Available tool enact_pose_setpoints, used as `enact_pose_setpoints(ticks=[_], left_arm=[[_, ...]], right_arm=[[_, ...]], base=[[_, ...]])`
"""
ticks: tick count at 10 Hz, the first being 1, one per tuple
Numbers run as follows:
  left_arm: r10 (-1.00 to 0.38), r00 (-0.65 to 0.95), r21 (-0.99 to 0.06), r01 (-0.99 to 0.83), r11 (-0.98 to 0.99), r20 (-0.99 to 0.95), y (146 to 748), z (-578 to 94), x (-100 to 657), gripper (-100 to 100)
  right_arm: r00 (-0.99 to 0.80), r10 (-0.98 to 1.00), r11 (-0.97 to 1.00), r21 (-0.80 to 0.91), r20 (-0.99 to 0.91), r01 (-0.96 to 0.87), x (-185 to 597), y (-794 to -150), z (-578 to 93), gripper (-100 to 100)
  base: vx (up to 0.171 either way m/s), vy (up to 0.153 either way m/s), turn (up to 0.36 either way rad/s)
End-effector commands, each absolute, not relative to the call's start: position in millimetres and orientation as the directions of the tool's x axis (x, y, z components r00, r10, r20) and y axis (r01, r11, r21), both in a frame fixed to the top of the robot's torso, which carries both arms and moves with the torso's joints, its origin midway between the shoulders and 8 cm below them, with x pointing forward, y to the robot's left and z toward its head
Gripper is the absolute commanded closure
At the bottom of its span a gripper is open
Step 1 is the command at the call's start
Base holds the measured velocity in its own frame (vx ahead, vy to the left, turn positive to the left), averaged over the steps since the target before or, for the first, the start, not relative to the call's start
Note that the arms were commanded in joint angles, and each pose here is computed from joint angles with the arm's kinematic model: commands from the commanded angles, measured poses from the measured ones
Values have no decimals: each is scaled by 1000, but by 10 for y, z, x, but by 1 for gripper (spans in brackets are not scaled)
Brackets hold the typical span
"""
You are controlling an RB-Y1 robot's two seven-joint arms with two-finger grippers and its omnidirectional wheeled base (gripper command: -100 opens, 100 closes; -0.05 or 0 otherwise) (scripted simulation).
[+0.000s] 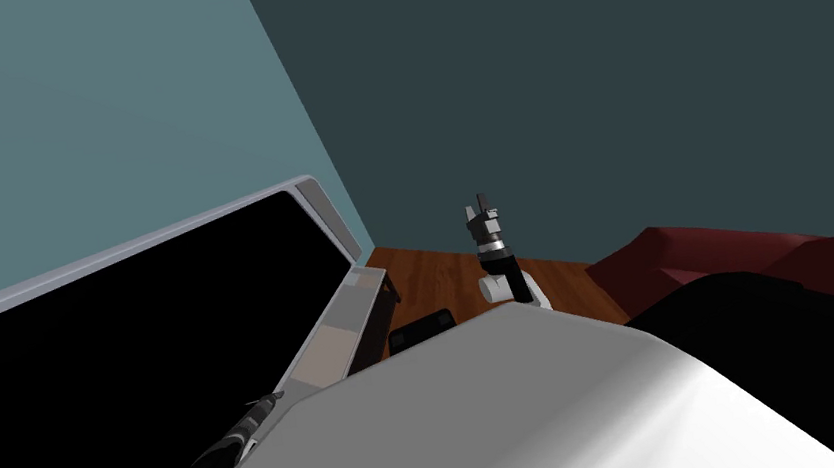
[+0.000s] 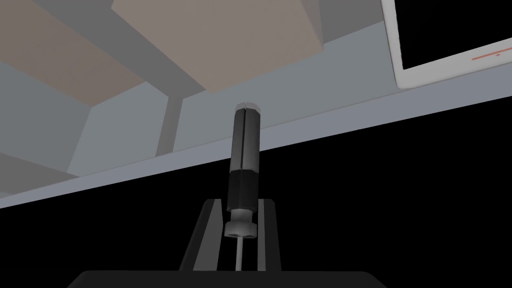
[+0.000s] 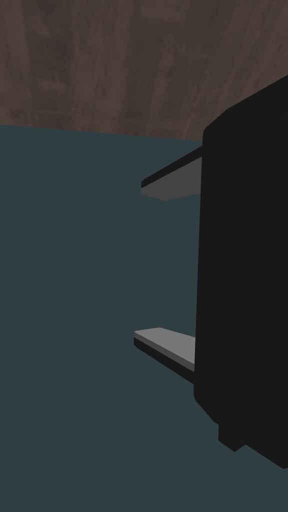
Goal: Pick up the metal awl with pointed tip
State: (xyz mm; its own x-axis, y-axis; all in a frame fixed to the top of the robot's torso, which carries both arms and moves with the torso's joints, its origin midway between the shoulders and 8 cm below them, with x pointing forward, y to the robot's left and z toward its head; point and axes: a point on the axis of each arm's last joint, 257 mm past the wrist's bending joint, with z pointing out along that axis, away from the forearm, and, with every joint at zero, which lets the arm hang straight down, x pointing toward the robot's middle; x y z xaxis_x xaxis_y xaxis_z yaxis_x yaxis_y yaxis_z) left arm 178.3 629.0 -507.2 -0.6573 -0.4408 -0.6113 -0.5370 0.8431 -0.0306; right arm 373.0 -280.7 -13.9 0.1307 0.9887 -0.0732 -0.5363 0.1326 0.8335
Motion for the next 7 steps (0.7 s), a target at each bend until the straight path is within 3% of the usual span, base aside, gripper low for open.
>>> enact_pose_setpoints(ticks=[1, 2, 3, 4, 6, 7], left_arm=[[-441, -657, -31, -537, 843, -611, 6290, -5072, 1783, 100], [-441, -657, -30, -537, 843, -611, 6291, -5071, 1784, 100], [-441, -657, -31, -537, 843, -611, 6290, -5071, 1784, 0], [-434, -661, -30, -530, 848, -612, 6346, -4986, 1760, 100], [-432, -663, -28, -528, 849, -612, 6349, -4976, 1767, 100], [-433, -662, -28, -528, 849, -611, 6355, -4972, 1761, 0]], right_arm=[[131, 989, 133, 834, -73, -536, 3730, -2807, -139, 0], [131, 989, 133, 834, -73, -536, 3730, -2807, -139, 0], [131, 989, 133, 834, -73, -536, 3730, -2807, -140, 0], [131, 989, 133, 834, -73, -536, 3730, -2807, -140, 0], [131, 989, 133, 834, -73, -536, 3730, -2808, -140, 0], [131, 989, 133, 834, -73, -536, 3730, -2807, -139, 0]], base=[[0, 0, 0], [0, 0, 0], [0, 0, 0], [25, -18, 103], [24, -27, 75], [0, 0, 0]])
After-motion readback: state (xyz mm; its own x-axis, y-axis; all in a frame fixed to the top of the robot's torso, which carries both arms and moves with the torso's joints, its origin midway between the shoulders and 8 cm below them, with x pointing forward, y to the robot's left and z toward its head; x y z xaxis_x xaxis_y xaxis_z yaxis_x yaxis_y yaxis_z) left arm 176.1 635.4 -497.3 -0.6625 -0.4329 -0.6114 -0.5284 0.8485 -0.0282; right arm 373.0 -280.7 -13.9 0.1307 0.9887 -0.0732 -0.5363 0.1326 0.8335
